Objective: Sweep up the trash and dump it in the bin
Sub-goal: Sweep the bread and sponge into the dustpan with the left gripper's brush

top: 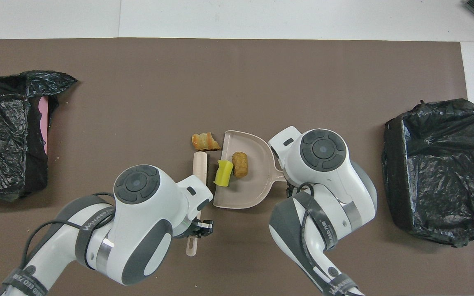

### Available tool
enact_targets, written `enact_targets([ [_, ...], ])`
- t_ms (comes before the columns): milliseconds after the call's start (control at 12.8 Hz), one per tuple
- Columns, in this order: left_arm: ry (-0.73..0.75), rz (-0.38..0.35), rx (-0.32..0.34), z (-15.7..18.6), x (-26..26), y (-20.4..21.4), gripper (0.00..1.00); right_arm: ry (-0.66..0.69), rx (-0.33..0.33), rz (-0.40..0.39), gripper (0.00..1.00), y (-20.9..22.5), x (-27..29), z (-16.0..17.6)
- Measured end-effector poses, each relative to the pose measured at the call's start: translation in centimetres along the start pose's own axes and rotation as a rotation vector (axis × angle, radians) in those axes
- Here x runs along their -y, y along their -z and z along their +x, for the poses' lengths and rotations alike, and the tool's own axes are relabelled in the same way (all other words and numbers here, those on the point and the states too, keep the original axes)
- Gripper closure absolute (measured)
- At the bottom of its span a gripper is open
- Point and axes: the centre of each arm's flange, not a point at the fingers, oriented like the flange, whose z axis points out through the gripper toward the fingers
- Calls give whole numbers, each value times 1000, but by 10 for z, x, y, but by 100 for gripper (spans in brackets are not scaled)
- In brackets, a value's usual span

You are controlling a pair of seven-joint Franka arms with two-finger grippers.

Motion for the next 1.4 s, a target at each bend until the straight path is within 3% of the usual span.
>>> enact_targets([
  [234,23,-27,-41,0,-18,19,74,-1,0,0,67,0,0,0],
  [312,35,-28,-32,0,-15,25,74,-2,0,0,67,0,0,0],
  [467,113,19,48,-11,-6,32,74,-2,0,0,67,0,0,0],
  [779,486,132,68,-40,-1,38,74,3,6,7,67,-2,0,-2],
  [1091,711,210,81,-73,-13,-13,74,4,7,9,67,-3,0,-2],
  [1168,756,197,74,-79,-19,-31,74,4,9,12,67,-4,1,-3],
  [1402,860,61,22,-66,-27,-61,74,6,15,19,67,-9,3,-4],
])
